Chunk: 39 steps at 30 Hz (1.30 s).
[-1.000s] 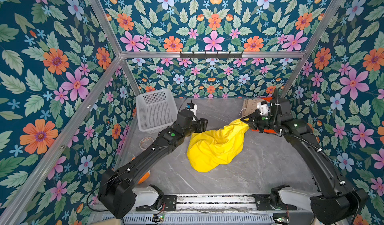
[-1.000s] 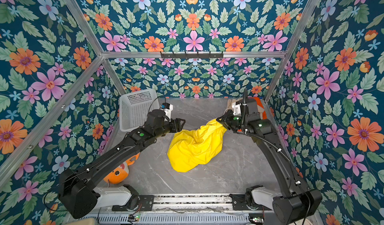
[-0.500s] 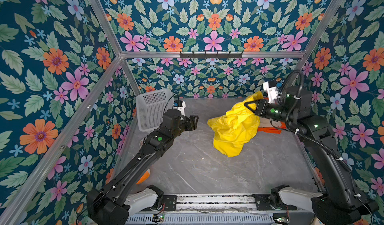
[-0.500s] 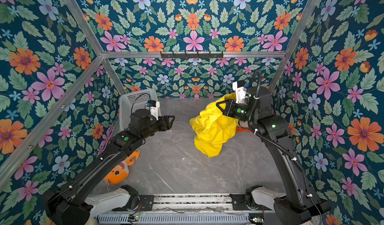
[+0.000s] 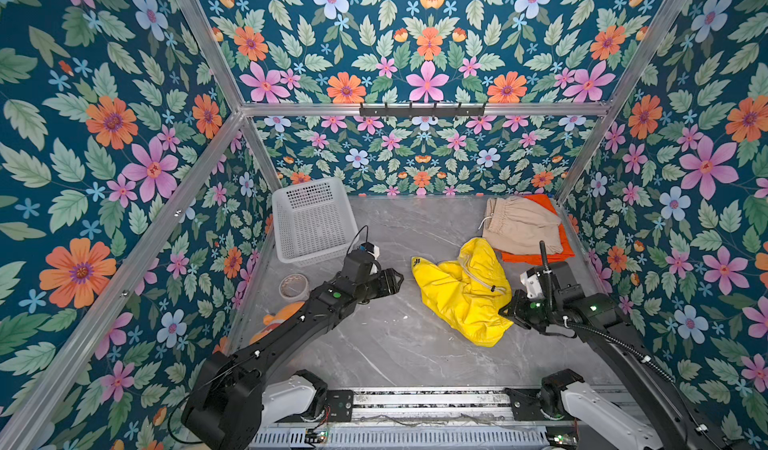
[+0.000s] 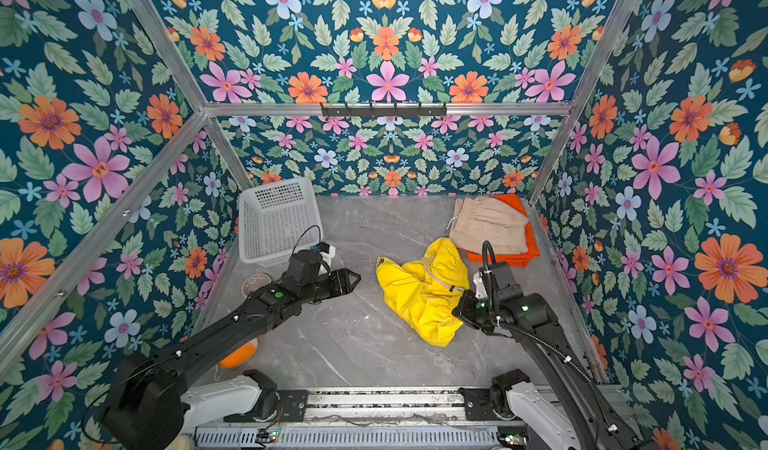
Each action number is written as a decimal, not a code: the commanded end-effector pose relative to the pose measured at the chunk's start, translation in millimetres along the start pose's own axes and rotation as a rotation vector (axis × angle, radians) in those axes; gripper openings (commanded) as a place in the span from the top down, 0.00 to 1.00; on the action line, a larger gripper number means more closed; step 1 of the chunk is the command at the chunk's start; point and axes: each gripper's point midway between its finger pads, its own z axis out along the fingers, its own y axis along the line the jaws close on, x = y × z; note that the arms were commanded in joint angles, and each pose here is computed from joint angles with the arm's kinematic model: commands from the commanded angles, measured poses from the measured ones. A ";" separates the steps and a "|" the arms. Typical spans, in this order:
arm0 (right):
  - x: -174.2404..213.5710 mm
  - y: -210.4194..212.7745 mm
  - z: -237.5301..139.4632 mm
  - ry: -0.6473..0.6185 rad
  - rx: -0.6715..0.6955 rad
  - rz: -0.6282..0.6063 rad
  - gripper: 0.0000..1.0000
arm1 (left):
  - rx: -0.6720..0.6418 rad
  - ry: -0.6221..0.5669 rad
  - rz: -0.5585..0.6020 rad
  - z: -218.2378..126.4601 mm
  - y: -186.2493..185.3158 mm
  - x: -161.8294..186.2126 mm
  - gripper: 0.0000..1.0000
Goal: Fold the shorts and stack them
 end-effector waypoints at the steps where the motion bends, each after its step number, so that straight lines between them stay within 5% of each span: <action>1: 33.8 -42.2 7.8 0.103 0.133 0.128 1.00 | 0.066 0.002 -0.037 9.5 -12.4 -4.2 0.31; 13: 28.4 -47.3 14.8 0.031 0.099 0.166 1.00 | 0.172 0.066 -0.244 74.8 -11.8 3.8 0.36; 25: 16.7 -31.1 1.6 -0.029 0.048 0.131 1.00 | 0.200 0.119 -0.303 114.7 -13.2 14.3 0.42; 27: 12.1 -25.0 -2.7 -0.050 0.031 0.120 1.00 | 0.196 0.129 -0.299 121.2 -14.1 17.8 0.49; 34: -5.0 -1.1 -27.3 -0.134 -0.020 0.067 1.00 | 0.221 0.088 -0.271 123.6 -28.2 1.7 0.97; 39: -27.5 27.6 -72.5 -0.276 -0.061 -0.006 1.00 | 0.139 -0.035 -0.133 82.1 -45.1 -44.2 1.00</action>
